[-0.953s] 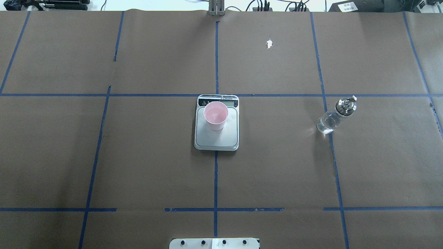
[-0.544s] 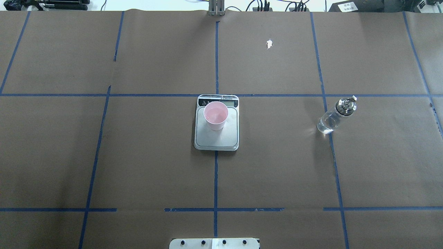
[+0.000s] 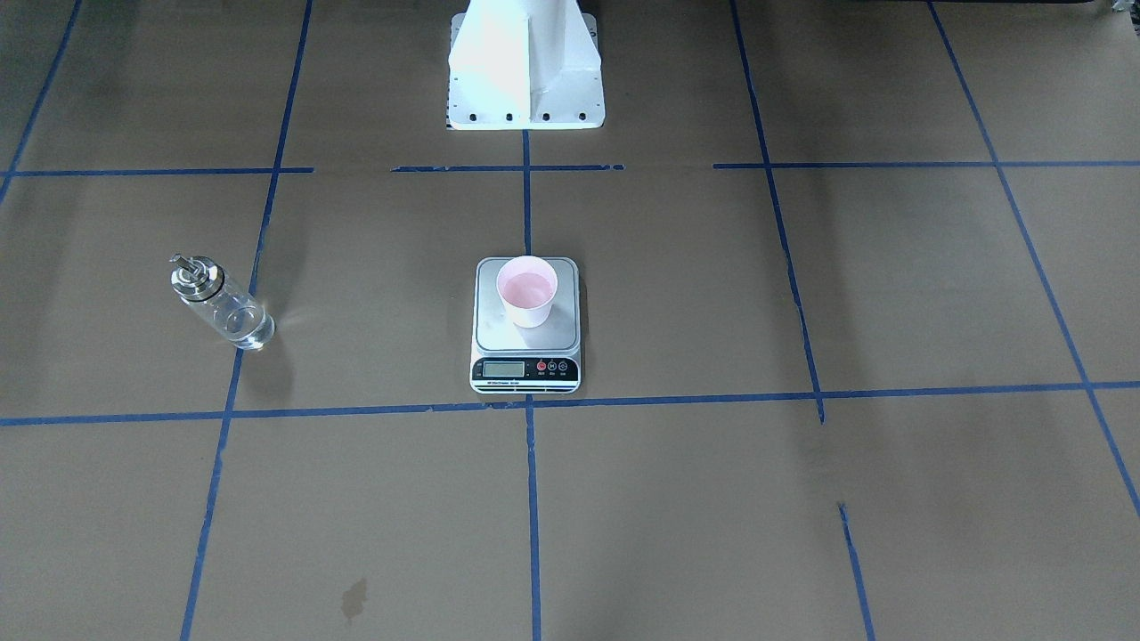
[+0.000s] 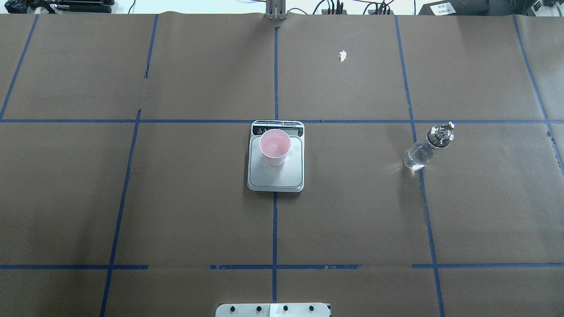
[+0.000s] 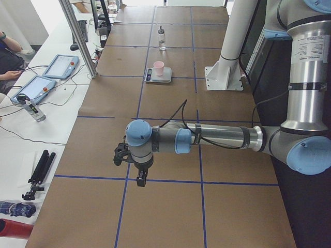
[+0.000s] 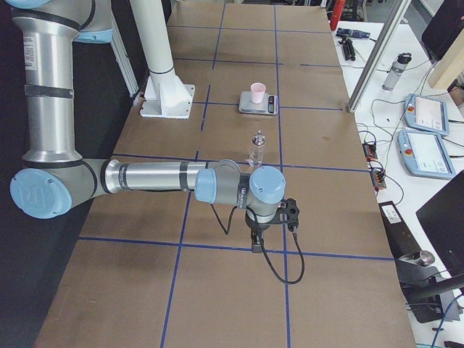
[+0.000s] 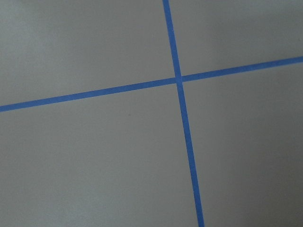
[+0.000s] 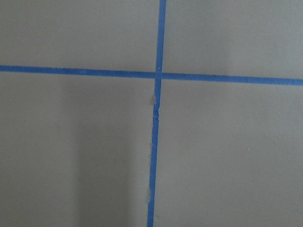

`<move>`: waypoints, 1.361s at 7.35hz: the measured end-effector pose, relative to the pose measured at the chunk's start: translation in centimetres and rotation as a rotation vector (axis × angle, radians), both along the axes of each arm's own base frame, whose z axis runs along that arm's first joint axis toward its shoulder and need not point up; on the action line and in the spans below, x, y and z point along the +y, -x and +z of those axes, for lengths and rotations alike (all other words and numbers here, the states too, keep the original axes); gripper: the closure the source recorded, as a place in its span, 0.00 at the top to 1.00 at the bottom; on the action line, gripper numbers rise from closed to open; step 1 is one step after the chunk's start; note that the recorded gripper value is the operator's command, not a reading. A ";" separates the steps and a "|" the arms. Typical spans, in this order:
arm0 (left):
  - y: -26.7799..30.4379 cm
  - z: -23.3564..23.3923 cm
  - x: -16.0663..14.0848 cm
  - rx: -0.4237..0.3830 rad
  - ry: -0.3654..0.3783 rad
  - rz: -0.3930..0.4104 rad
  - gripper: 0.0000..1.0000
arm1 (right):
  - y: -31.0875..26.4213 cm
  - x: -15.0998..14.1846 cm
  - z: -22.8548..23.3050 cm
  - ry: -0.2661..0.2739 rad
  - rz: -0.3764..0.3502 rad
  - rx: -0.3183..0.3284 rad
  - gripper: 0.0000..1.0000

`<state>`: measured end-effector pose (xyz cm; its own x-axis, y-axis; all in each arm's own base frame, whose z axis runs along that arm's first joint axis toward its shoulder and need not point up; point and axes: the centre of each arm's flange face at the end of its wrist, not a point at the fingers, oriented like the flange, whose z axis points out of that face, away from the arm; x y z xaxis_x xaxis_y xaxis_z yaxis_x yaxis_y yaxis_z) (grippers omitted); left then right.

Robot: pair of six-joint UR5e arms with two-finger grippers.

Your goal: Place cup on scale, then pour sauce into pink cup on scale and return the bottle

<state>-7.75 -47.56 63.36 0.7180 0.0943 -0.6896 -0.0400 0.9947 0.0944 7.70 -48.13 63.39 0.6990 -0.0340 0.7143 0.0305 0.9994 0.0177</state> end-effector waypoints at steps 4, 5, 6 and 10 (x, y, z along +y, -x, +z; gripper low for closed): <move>0.0 -0.7 -1.0 0.001 -0.004 -0.007 1.00 | 0.1 -2.5 -0.9 -0.007 0.008 0.001 1.00; 0.0 -0.8 -1.2 0.001 -0.004 -0.010 1.00 | 0.1 -3.0 -1.0 -0.008 0.007 0.001 1.00; 0.0 -0.9 -1.3 0.002 -0.004 -0.012 1.00 | 0.2 -3.6 -0.9 -0.006 0.006 0.001 1.00; 0.0 -1.0 -1.3 0.002 -0.003 -0.014 1.00 | 0.2 -4.6 -0.8 -0.002 0.006 0.001 1.00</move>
